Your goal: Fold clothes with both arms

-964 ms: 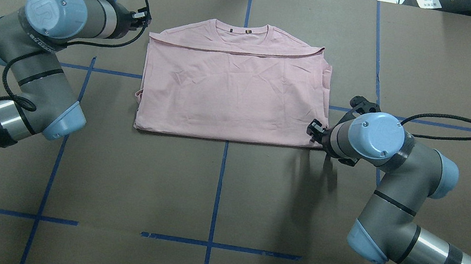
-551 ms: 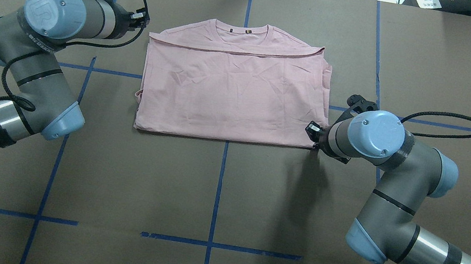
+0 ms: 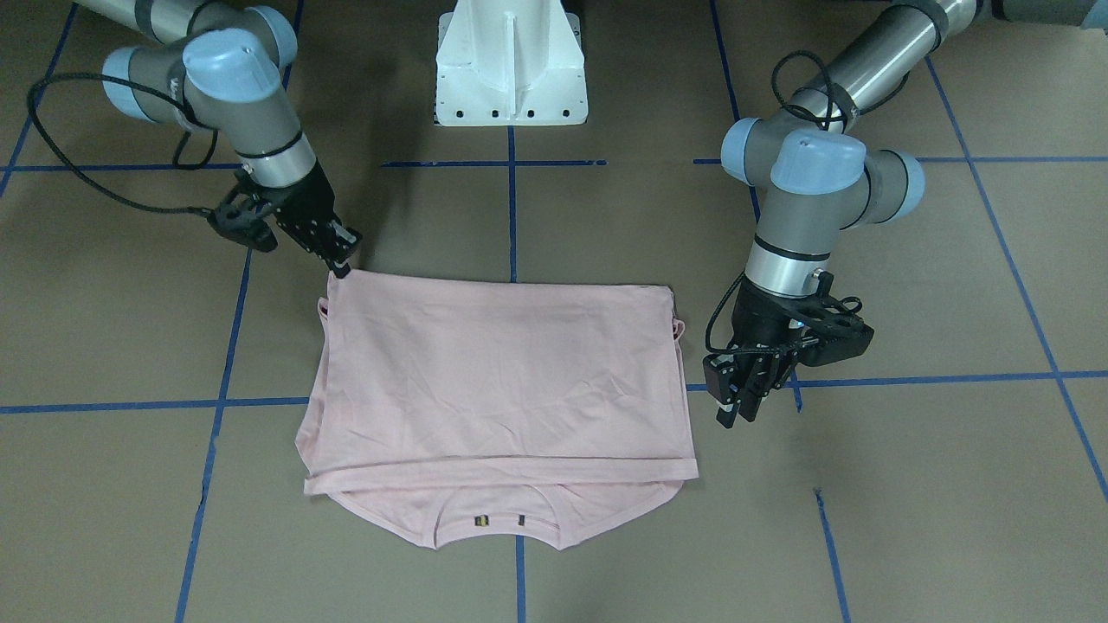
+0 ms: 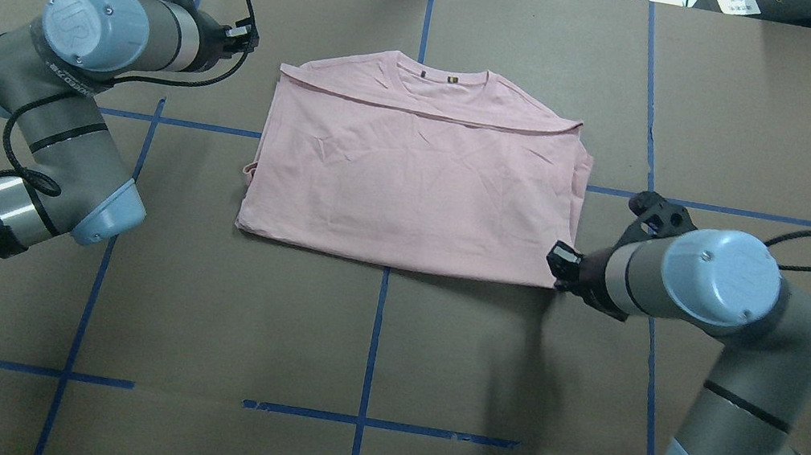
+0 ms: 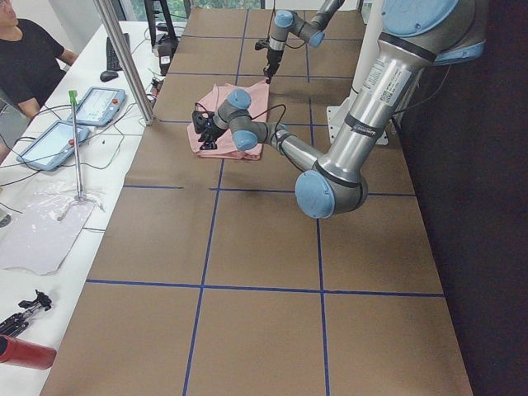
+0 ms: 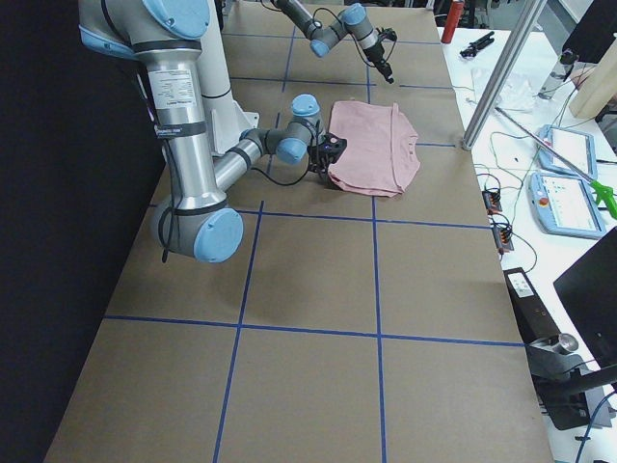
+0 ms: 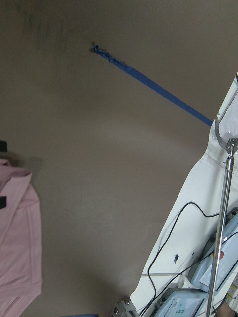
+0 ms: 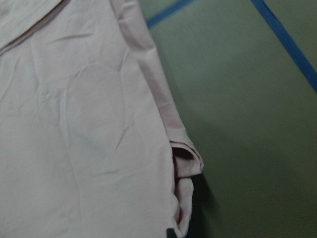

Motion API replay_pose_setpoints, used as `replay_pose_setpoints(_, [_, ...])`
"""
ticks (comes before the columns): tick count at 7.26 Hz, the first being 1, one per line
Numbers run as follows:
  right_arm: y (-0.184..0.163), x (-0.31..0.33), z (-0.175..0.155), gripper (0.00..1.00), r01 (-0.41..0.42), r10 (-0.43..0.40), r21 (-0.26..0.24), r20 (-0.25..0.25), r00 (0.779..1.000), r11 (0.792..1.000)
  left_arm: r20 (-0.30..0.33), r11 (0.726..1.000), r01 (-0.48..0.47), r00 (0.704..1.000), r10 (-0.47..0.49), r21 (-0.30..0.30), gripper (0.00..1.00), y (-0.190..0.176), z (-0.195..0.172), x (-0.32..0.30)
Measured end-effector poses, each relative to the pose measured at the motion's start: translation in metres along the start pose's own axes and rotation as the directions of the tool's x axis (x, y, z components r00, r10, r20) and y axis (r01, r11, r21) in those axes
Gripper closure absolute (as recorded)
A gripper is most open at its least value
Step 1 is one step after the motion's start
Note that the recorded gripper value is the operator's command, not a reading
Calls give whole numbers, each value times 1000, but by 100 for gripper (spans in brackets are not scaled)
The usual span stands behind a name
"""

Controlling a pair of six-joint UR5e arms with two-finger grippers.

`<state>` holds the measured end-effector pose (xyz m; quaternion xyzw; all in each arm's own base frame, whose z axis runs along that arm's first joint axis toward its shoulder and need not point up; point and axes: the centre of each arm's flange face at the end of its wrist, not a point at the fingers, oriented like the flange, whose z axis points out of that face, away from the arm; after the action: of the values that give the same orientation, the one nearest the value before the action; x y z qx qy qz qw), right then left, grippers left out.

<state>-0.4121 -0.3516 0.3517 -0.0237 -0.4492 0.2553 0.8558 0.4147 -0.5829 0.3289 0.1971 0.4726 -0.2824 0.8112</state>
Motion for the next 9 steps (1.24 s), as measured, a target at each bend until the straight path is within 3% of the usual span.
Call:
replay_pose_setpoints(1, [41,36,-29,100,33,-35,-109,-19,999,994,-12,999,9,1000,-9,-36,50,5,-4,3])
replay_pose_setpoints(2, [85,57,-50,100,41,-53,-237,-44,998,971,-37,996,10,999,-13,-89,48,10,-13,10])
replay_pose_setpoints(3, [134,69,-61,1,27,-60,-360,-80,995,933,-74,986,4,997,-16,-165,7,18,-28,21])
replay_pose_setpoints(4, [172,78,-65,0,18,-74,-436,-113,991,900,-111,971,5,993,-32,-238,0,25,-48,32])
replay_pose_setpoints(5, [190,81,-68,0,13,-80,-468,-124,989,884,-140,956,24,988,-68,-293,0,34,-72,37])
replay_pose_setpoints(6, [188,77,-71,0,4,-67,-465,-118,991,885,-149,940,53,983,-109,-337,0,52,-94,34])
replay_pose_setpoints(7, [166,64,-76,0,-16,-25,-432,-90,996,902,-125,920,91,981,-149,-382,14,82,-107,27])
replay_pose_setpoints(9, [84,28,-87,0,-96,100,-302,-1,995,948,29,888,174,983,-179,-425,28,167,-104,23])
